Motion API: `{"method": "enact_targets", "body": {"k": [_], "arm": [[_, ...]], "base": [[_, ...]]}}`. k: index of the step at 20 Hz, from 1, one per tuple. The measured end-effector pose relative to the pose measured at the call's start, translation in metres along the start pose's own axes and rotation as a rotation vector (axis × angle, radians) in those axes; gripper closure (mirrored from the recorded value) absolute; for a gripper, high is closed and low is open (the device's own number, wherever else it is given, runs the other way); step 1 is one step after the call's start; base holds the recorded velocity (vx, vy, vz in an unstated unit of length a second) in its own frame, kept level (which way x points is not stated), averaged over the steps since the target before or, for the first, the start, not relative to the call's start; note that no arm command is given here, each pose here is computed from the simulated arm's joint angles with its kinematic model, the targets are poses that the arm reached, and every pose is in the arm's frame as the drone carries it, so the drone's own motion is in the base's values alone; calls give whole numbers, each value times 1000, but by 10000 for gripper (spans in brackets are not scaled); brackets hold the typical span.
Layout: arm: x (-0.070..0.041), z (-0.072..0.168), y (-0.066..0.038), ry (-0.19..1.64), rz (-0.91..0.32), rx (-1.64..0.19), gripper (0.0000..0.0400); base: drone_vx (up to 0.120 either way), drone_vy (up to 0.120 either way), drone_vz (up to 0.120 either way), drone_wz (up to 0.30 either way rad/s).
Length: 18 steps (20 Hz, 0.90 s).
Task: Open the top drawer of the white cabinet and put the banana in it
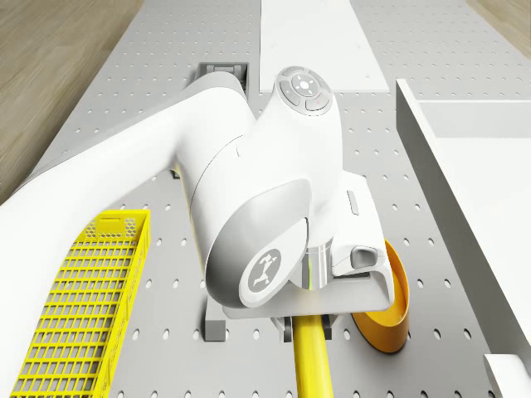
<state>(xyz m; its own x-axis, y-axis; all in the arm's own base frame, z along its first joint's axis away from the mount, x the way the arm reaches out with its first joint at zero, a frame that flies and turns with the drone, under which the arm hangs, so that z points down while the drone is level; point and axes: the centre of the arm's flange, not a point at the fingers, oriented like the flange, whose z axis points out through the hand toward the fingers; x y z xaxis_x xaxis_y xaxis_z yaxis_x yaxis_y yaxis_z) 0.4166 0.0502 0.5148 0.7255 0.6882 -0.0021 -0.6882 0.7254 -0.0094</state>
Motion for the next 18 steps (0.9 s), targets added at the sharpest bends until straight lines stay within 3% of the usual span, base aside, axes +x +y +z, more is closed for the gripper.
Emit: {"method": "enact_targets", "body": {"k": [10, 12, 18], "arm": [[0, 0, 0, 0, 0, 0, 210], [0, 0, 0, 0, 0, 0, 210], [0, 0, 0, 0, 0, 0, 210]], "base": [[-120, 0, 120, 0], [-20, -40, 100, 0], [0, -120, 0, 0]]}}
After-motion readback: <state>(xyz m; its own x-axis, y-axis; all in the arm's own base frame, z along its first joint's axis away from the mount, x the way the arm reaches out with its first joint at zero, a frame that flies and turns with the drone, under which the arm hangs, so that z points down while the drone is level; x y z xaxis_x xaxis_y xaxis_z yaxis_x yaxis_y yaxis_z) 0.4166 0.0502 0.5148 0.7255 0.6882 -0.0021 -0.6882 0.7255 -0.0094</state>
